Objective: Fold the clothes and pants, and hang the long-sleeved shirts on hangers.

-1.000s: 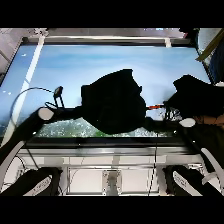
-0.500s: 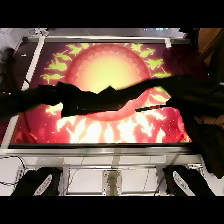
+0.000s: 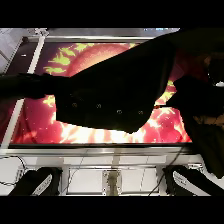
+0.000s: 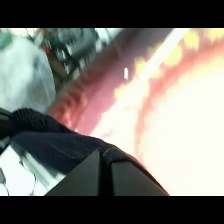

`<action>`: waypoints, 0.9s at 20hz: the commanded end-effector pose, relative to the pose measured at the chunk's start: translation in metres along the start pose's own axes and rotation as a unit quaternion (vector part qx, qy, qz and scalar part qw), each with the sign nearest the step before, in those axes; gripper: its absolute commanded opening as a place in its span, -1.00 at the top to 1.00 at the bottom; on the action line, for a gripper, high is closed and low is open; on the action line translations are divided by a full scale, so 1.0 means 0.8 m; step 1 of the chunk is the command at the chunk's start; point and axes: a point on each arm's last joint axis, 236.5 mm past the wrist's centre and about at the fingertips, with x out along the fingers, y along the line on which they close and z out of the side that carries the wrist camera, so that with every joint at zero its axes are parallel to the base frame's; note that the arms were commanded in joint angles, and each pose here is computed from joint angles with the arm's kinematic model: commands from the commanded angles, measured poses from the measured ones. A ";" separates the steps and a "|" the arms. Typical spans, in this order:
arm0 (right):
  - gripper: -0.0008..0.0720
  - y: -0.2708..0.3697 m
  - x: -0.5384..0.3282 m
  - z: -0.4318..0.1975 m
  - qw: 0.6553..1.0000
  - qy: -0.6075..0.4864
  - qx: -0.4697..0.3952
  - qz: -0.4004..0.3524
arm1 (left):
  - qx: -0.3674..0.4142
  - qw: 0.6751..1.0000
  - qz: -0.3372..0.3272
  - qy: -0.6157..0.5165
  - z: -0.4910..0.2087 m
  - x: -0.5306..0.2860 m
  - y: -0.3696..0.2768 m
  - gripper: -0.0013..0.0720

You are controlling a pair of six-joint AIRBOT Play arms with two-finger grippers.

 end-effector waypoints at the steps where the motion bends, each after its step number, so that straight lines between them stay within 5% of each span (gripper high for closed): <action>1: 0.94 -0.097 0.065 -0.037 0.993 0.097 0.054 -0.037 | -0.021 0.993 0.047 0.106 -0.029 0.079 0.054 0.85; 11: 0.94 -0.354 0.258 -0.135 0.973 0.157 0.139 -0.093 | -0.060 0.987 0.111 0.095 -0.050 0.392 0.202 0.85; 18: 0.94 -0.310 0.256 -0.240 0.935 0.336 0.046 -0.106 | 0.008 0.977 0.106 0.186 -0.096 0.375 0.200 0.85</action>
